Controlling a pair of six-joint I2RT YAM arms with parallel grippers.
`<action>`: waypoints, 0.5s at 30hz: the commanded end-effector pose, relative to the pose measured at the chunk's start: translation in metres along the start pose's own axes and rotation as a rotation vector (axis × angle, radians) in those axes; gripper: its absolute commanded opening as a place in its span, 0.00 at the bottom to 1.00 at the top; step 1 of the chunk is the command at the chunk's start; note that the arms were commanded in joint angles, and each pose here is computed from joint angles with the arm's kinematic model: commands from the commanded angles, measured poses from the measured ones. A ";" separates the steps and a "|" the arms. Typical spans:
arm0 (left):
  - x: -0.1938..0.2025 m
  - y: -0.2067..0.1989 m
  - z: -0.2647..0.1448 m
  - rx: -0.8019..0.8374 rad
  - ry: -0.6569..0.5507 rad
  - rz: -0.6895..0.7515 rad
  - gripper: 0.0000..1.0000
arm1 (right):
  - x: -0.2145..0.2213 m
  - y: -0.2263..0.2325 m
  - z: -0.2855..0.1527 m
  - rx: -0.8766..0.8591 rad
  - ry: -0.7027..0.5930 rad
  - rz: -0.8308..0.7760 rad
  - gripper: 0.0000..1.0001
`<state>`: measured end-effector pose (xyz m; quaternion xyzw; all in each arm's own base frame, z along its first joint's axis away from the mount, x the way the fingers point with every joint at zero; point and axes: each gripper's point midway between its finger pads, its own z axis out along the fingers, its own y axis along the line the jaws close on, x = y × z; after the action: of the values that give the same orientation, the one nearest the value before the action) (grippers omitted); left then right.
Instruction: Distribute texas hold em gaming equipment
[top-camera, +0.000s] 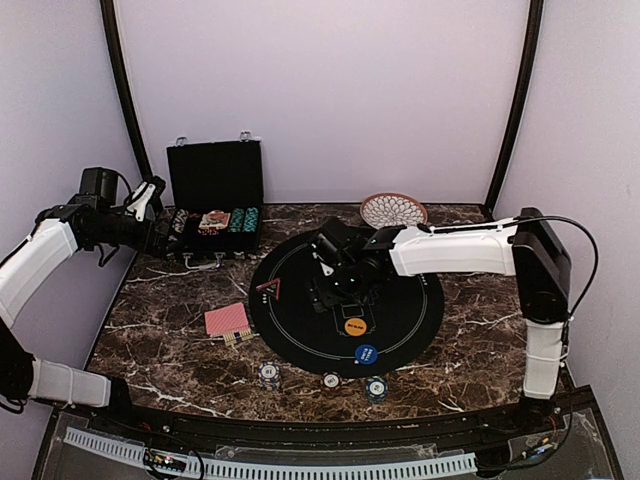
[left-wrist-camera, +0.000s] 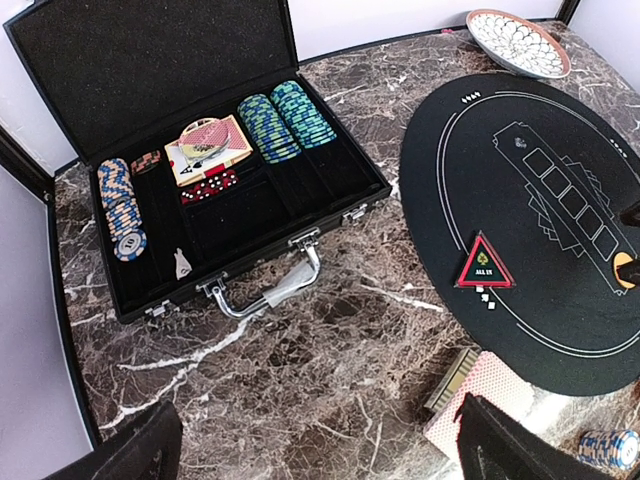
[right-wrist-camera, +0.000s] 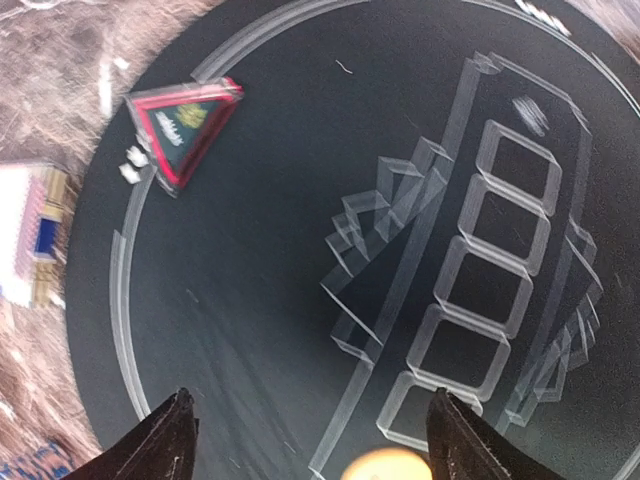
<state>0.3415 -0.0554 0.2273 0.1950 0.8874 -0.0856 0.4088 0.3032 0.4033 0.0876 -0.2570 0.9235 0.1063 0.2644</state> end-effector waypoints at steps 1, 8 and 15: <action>-0.011 -0.003 -0.014 0.007 -0.027 0.022 0.99 | 0.045 -0.030 -0.001 0.107 0.058 0.102 0.80; -0.011 -0.004 -0.016 0.011 -0.029 0.029 0.99 | 0.089 -0.041 -0.008 0.143 0.105 0.159 0.80; -0.013 -0.005 -0.018 0.013 -0.035 0.027 0.99 | 0.101 -0.037 0.001 0.143 0.127 0.159 0.72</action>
<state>0.3387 -0.0568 0.2296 0.2028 0.8869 -0.0874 0.4057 0.2503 0.3280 0.0291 -0.1836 0.9604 0.0385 0.2058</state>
